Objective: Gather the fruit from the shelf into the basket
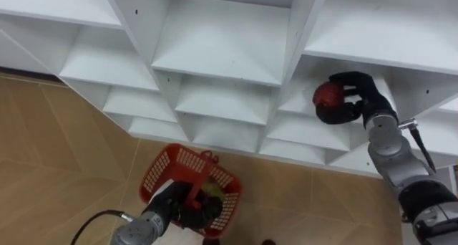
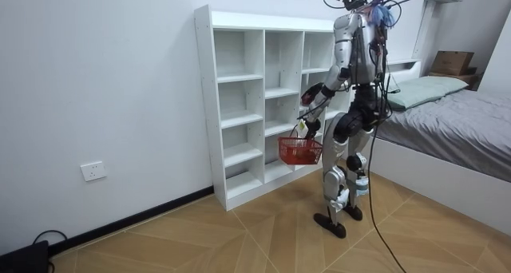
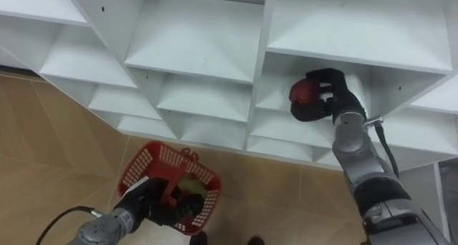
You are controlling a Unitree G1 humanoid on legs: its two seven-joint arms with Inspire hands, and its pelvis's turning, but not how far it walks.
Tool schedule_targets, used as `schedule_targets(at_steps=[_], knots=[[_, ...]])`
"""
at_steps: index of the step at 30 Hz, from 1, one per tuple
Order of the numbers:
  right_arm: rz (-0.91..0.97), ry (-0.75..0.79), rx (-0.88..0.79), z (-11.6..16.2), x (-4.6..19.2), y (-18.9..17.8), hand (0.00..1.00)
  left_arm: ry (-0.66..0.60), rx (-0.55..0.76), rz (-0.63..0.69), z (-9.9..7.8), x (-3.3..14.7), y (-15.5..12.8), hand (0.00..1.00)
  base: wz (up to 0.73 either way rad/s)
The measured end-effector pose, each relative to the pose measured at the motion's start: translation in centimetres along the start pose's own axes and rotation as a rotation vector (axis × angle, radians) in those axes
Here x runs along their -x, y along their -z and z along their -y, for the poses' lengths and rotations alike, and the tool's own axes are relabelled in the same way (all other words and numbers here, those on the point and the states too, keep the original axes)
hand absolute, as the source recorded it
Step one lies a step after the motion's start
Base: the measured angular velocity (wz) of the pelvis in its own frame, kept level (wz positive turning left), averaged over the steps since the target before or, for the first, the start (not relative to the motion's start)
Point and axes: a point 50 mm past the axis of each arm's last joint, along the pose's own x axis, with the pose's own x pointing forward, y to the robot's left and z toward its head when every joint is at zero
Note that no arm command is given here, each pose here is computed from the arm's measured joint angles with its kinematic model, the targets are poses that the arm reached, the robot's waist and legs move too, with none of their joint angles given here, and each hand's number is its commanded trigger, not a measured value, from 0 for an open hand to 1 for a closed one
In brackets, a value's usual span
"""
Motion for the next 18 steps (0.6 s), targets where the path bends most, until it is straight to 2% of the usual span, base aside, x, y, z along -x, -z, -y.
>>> schedule_targets(at_steps=[7,13,18], knots=[[0.039,-0.074,0.04,-1.8,1.3,0.6,1.0,0.004,0.037,-0.029,0.3,0.6,1.5,1.0,-0.07],[0.003,-0.227,0.073,-4.5,4.4,3.6,1.0,0.005,0.039,-0.026,0.4,0.7,1.6,1.0,-0.03],[0.035,-0.338,0.086,-6.2,6.4,3.9,1.0,0.01,0.046,-0.014,0.5,0.9,1.9,1.0,-0.1]])
